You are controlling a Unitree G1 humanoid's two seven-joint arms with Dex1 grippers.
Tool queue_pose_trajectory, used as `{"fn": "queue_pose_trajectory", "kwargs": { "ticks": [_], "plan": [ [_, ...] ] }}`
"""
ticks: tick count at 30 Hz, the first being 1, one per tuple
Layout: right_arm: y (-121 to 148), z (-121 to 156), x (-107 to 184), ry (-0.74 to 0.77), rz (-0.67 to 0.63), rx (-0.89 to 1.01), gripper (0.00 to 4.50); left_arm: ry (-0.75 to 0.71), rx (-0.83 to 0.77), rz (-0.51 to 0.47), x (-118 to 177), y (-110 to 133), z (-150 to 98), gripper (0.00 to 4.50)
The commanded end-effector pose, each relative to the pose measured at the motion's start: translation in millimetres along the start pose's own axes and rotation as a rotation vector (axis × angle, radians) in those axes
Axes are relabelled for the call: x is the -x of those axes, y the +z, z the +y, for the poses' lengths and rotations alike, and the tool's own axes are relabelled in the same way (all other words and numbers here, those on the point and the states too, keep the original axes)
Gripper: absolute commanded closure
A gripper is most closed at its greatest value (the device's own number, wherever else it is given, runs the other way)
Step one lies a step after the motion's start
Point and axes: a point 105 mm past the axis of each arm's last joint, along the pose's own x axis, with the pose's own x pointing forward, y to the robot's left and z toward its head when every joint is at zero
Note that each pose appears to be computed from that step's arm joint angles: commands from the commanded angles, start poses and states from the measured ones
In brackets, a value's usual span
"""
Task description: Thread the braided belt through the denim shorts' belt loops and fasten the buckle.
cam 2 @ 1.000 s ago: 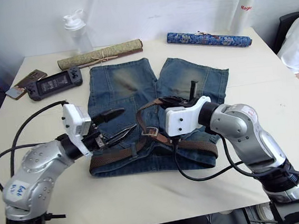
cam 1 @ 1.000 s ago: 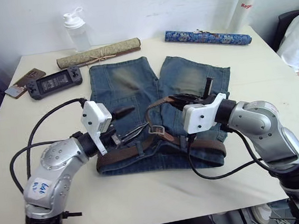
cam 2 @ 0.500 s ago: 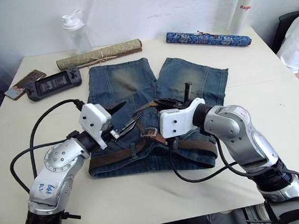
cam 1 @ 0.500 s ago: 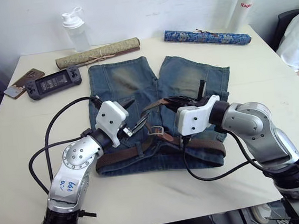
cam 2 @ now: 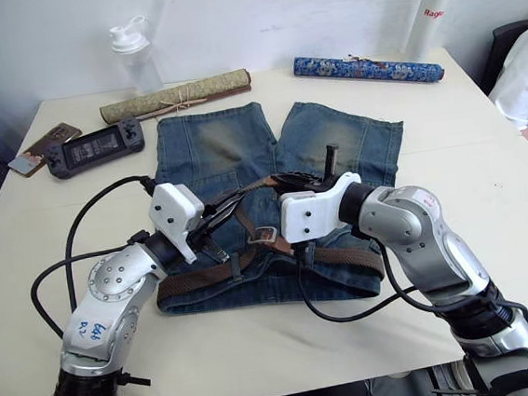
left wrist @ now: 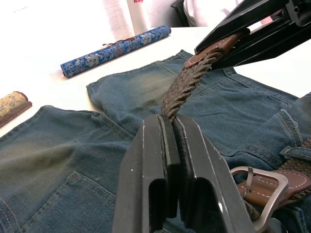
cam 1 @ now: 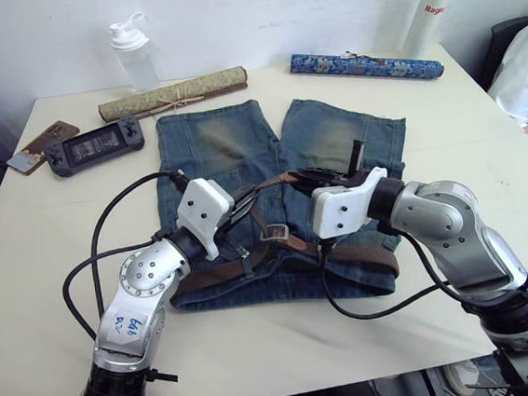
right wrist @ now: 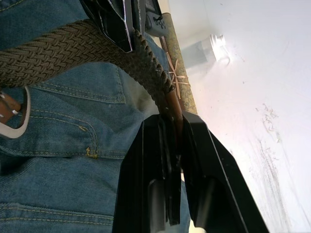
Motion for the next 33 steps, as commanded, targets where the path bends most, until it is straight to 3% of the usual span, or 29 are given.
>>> {"fn": "queue_pose_trajectory", "kwargs": {
  "ticks": [1,2,6,11,13,16,17,20,21,24,27,33],
  "plan": [
    [7,-9,1,-0.054,-0.014,-0.08,4.5,-0.018,-0.014,-0.056,2,14,-1,4.49],
    [5,-10,1,-0.069,-0.007,-0.108,4.5,-0.022,-0.009,-0.056,2,13,-2,4.49],
    [-3,-19,4,-0.157,0.023,-0.257,3.18,-0.022,0.06,-0.073,3,14,-3,4.5],
    [-28,7,22,-0.098,0.11,-0.64,0.89,-0.009,0.2,-0.104,4,14,1,4.5],
    [-33,12,27,-0.096,0.124,-0.744,0.19,-0.008,0.243,-0.114,5,14,3,4.5],
    [-32,15,31,-0.101,0.106,-0.856,0.19,-0.012,0.281,-0.129,7,17,5,4.5],
    [-26,15,29,-0.093,0.078,-0.878,0.46,-0.021,0.28,-0.129,8,18,4,4.5],
    [-1,17,19,-0.026,-0.031,-0.989,1.74,-0.038,0.298,-0.128,8,19,2,4.5],
    [4,20,17,-0.004,-0.043,-1.026,1.92,-0.04,0.304,-0.128,9,19,2,4.5],
    [17,34,7,0.078,-0.058,-1.106,3.38,-0.055,0.315,-0.137,9,22,0,4.5],
    [19,49,-4,0.128,-0.033,-1.136,4.37,-0.069,0.32,-0.149,8,25,-1,4.5],
    [14,80,-14,0.22,0.078,-1.106,4.46,-0.076,0.319,-0.152,9,28,-3,4.5]
  ]
}}
